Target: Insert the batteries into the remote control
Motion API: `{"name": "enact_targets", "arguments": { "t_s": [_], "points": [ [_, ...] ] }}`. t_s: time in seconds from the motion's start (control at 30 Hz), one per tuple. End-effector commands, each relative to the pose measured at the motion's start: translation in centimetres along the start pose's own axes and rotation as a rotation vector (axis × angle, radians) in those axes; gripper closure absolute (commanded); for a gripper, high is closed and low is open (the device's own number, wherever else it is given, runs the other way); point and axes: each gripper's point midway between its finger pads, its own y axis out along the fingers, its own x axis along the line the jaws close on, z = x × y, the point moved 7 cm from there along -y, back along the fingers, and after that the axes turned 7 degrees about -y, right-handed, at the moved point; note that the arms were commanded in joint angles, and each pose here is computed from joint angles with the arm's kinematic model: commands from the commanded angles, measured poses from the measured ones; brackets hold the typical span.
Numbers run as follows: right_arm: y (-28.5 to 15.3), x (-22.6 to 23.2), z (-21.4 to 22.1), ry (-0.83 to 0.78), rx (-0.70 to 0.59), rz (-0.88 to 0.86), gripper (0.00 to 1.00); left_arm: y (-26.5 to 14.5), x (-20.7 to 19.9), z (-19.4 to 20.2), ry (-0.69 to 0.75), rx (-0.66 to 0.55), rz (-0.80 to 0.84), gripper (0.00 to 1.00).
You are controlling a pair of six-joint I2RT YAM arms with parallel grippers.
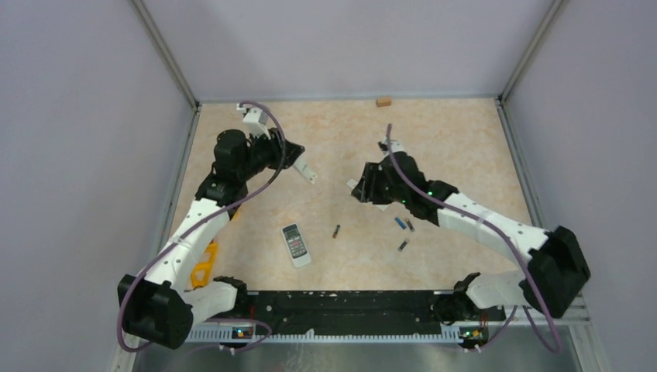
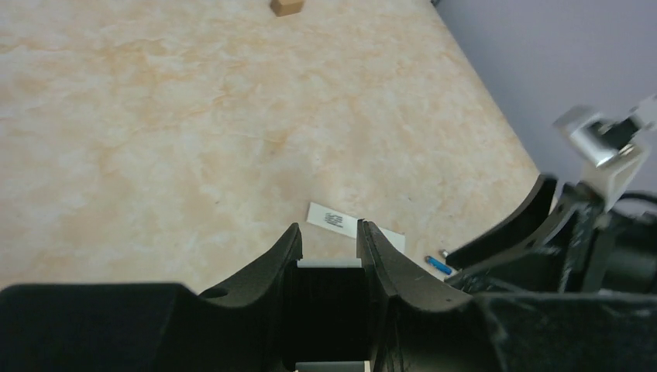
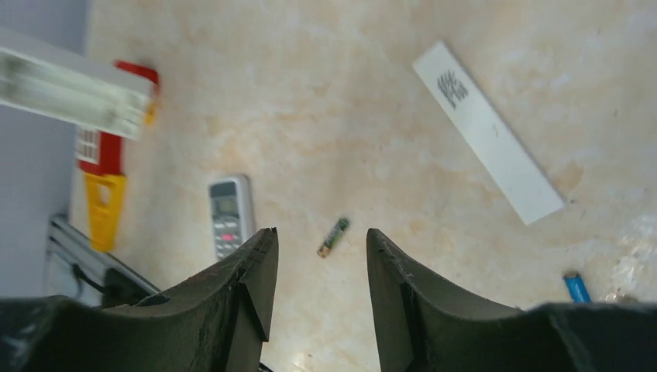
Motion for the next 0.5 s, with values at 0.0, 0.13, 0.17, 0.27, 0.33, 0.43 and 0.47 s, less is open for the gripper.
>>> {"name": "enact_targets", "arguments": {
  "t_s": [0.0,0.13,0.17,0.27,0.33,0.43,0.47],
  "points": [
    [2.5,0.8,4.0,-0.073,0.164,0.120,0.54,-1.6,-0.3,-3.1,0.076,-0.114,-0.108,1.00],
    [5.4,3.0,6.8,-0.127,0.239,0.128,0.54,-2.7,-0.3,-3.9,0.065,-0.188,-0.168,1.00],
    [6.1,3.6,7.3,-0.144,0.254,0.133,0.54,-3.0,-0.4,-4.1,0.063,-0.204,-0.177,1.00],
    [7.6,4.5,9.1,-0.187,0.298,0.150,0.55,-3.8,-0.9,-4.3,0.080,-0.226,-0.172,1.00],
    [8.2,4.6,9.7,-0.192,0.314,0.159,0.56,-4.2,-1.2,-4.3,0.102,-0.225,-0.149,1.00],
    [8.7,4.4,10.2,-0.198,0.313,0.181,0.57,-4.5,-1.8,-4.1,0.120,-0.219,-0.105,1.00],
    [8.8,4.4,10.3,-0.198,0.314,0.187,0.56,-4.6,-2.0,-4.2,0.122,-0.218,-0.090,1.00]
  ]
}}
